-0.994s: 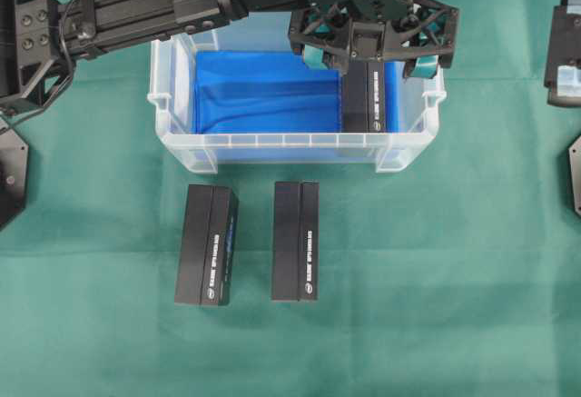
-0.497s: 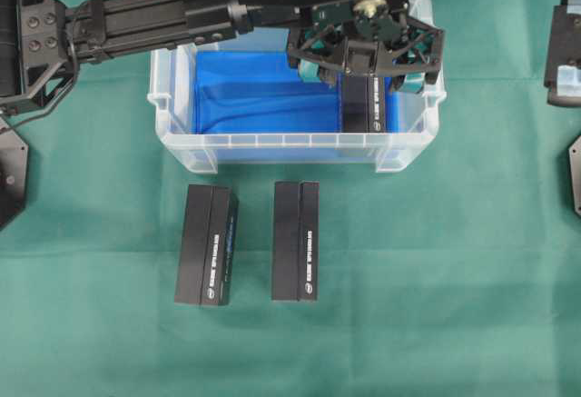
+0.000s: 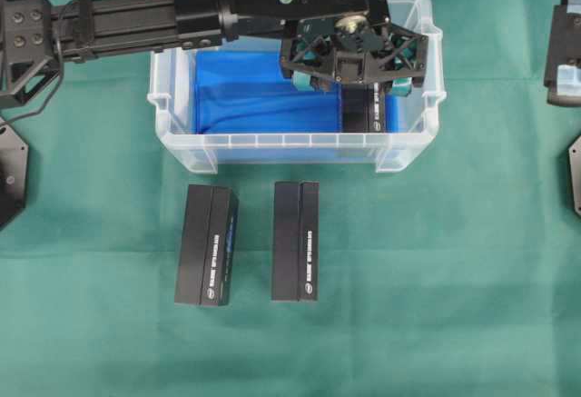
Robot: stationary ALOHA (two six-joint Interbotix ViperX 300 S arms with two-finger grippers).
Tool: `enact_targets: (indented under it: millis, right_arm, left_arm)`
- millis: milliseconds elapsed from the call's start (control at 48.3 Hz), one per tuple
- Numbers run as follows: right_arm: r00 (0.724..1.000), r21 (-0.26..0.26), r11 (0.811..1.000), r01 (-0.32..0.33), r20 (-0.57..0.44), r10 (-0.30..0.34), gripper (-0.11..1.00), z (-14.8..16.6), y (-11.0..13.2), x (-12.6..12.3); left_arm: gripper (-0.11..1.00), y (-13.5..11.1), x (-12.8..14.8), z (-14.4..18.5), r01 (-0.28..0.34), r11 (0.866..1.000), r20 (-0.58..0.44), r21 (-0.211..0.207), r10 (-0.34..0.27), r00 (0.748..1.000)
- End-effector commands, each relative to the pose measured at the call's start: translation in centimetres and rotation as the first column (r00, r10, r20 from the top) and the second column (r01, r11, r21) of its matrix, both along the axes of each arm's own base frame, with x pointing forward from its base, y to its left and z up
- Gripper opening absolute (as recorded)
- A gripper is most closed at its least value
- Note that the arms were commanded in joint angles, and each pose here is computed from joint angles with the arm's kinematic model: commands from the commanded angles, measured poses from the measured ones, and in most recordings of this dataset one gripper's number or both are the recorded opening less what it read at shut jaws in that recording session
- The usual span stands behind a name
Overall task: Take the box out of the case with the left arm.
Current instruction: 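Lower the left gripper and close it on the right box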
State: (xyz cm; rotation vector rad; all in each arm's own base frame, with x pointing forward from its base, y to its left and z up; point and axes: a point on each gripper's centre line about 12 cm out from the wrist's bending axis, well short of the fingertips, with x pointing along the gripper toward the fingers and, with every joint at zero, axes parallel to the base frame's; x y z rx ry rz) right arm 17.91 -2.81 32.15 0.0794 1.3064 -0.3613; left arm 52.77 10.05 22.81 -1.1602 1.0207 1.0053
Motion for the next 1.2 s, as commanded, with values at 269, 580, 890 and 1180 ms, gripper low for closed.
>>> enact_targets:
  millis: [269, 580, 890, 1180]
  right_arm:
    - [1.0, 0.003, 1.0, 0.002, 0.011, -0.002, 0.02, 0.3, 0.0, 0.0]
    - [1.0, 0.004, 1.0, 0.004, 0.011, -0.004, 0.02, 0.3, 0.0, 0.1]
    - [1.0, 0.004, 1.0, 0.004, 0.011, -0.004, 0.02, 0.3, 0.0, 0.0]
    - [1.0, 0.005, 1.0, 0.005, 0.012, -0.005, 0.02, 0.3, 0.0, 0.1]
  left_arm:
    - [0.92, 0.3, 0.4, 2.4, -0.007, 1.0, 0.133, 0.029, 0.003, 0.991]
    - [0.92, 0.1, 0.0, 0.8, -0.002, 1.0, 0.096, 0.022, 0.0, 0.995]
    - [0.92, 0.2, 0.1, -0.5, -0.004, 1.0, 0.078, 0.018, 0.002, 0.997]
    - [0.92, 0.5, 0.2, -1.0, -0.008, 1.0, 0.073, 0.019, 0.007, 0.997]
